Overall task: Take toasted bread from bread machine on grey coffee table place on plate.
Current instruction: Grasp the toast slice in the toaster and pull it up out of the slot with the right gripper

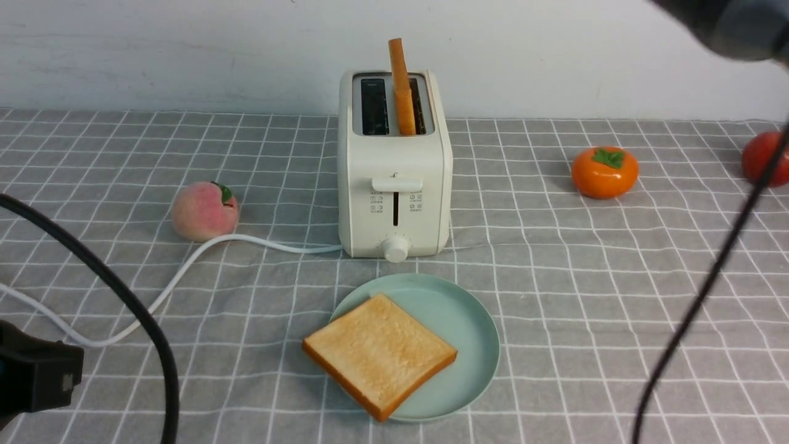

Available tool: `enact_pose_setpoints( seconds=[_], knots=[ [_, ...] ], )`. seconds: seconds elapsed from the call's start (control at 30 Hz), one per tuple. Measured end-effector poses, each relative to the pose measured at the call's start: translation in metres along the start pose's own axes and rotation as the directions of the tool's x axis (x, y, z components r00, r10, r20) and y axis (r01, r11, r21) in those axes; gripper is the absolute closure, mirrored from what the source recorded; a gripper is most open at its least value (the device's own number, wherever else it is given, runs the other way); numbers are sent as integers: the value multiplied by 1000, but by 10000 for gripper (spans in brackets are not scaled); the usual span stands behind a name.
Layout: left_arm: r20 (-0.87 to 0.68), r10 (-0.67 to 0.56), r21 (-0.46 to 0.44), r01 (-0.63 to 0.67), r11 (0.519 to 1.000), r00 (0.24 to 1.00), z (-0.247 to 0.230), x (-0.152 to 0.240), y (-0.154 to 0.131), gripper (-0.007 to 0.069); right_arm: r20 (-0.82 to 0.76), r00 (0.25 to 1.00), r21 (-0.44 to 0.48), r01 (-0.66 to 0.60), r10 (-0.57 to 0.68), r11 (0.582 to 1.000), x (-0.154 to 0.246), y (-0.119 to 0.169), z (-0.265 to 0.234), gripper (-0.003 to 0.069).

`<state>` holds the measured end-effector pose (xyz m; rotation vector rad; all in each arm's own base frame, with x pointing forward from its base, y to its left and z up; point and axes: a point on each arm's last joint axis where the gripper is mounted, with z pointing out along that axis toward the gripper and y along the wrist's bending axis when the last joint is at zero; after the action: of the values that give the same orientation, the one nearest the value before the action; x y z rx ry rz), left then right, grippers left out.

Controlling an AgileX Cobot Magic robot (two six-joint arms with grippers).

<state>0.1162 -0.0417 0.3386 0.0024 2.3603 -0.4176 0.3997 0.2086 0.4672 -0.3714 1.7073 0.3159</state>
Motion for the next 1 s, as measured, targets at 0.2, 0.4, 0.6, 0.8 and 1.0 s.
enact_pose_setpoints(
  seconds=[0.2,0.4,0.6,0.8,1.0],
  knots=[
    [20,-32,45,32,998,999,0,-2,-4,639,-51,998,-8,-31,30,999,-4,1,-8,586],
    [14,-40,54,39,998,999,0,-1,-5,639,-218,971,-37,-107,97,994,77,9,65,300],
    [-8,-23,29,23,999,1000,0,1,-3,639,-253,961,-36,-121,108,992,132,12,108,55],
    [-8,-14,17,15,1000,1000,0,1,-2,639,-283,953,-31,-121,107,992,153,12,121,234],
    [-7,-12,13,12,1000,1000,0,1,-1,639,-233,967,-30,-109,99,994,123,8,103,552]
  ],
)
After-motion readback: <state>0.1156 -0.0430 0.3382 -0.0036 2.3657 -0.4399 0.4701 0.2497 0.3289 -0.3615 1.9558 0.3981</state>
